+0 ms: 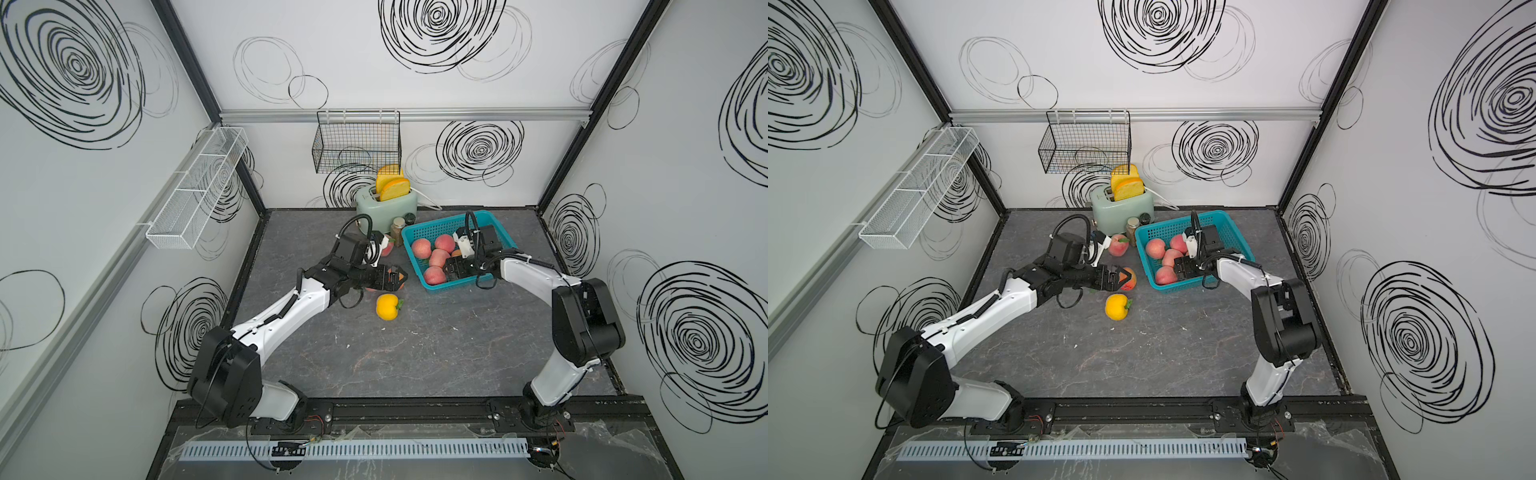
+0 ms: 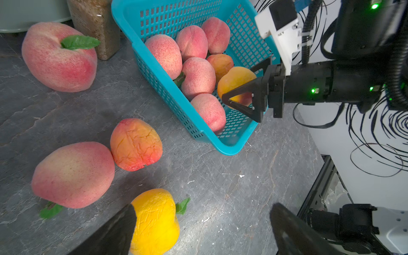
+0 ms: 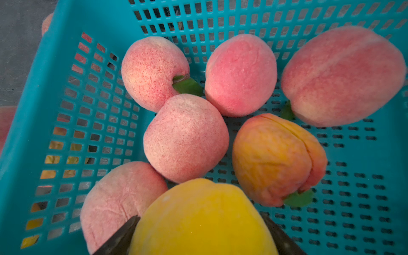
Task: Put the peaches into the basket
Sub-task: Place the peach in the basket, then pick up the peach from the center of the board, then place the peach in the basket.
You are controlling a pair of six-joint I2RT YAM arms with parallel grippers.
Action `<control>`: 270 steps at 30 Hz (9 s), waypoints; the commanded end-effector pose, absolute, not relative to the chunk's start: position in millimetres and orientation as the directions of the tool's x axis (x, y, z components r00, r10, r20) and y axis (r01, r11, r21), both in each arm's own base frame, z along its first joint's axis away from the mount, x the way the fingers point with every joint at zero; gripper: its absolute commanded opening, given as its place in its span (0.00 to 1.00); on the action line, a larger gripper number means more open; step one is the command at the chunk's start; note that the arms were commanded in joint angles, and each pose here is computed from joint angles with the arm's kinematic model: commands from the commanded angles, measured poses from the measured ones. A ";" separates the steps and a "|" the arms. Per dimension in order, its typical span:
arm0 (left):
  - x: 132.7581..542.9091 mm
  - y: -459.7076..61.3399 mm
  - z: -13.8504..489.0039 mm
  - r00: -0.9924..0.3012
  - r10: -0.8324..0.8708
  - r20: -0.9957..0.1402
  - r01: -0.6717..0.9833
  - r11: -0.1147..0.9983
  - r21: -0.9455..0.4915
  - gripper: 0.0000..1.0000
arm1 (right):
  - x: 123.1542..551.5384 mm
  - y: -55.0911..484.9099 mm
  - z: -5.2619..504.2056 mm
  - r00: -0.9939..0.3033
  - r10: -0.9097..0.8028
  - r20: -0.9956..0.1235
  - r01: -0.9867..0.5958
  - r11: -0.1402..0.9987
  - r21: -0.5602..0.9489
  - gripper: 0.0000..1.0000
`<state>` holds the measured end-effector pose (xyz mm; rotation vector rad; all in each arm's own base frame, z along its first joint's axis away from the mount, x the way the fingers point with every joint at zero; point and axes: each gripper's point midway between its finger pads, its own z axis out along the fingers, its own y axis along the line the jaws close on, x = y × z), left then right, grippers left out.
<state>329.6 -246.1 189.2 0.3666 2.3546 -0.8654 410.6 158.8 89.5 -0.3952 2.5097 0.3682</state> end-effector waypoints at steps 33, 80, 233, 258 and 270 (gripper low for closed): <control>316.6 -241.0 152.7 -0.811 0.076 -0.580 0.397 0.800 -0.450 0.98 | 379.6 188.9 184.1 -0.637 -0.264 -0.724 -0.504 0.854 0.132 0.90; 306.8 -234.4 56.7 -0.879 0.138 -0.457 0.324 0.876 -0.357 0.98 | 280.1 263.1 182.7 -0.511 -0.381 -0.771 -0.782 0.579 0.232 0.94; 357.0 -268.4 201.9 -0.735 0.200 -0.648 0.518 0.782 -0.346 0.98 | 418.6 106.3 195.8 -0.666 -0.155 -0.729 -0.298 0.952 0.070 0.74; 347.1 -282.4 196.9 -0.693 0.273 -0.667 0.563 0.783 -0.265 0.98 | 462.8 57.9 135.0 -0.755 -0.098 -0.648 -0.137 0.990 0.010 0.73; 337.7 -278.0 179.5 -0.709 0.274 -0.650 0.557 0.783 -0.278 0.98 | 469.1 49.8 116.4 -0.760 -0.083 -0.644 -0.098 0.995 -0.013 0.73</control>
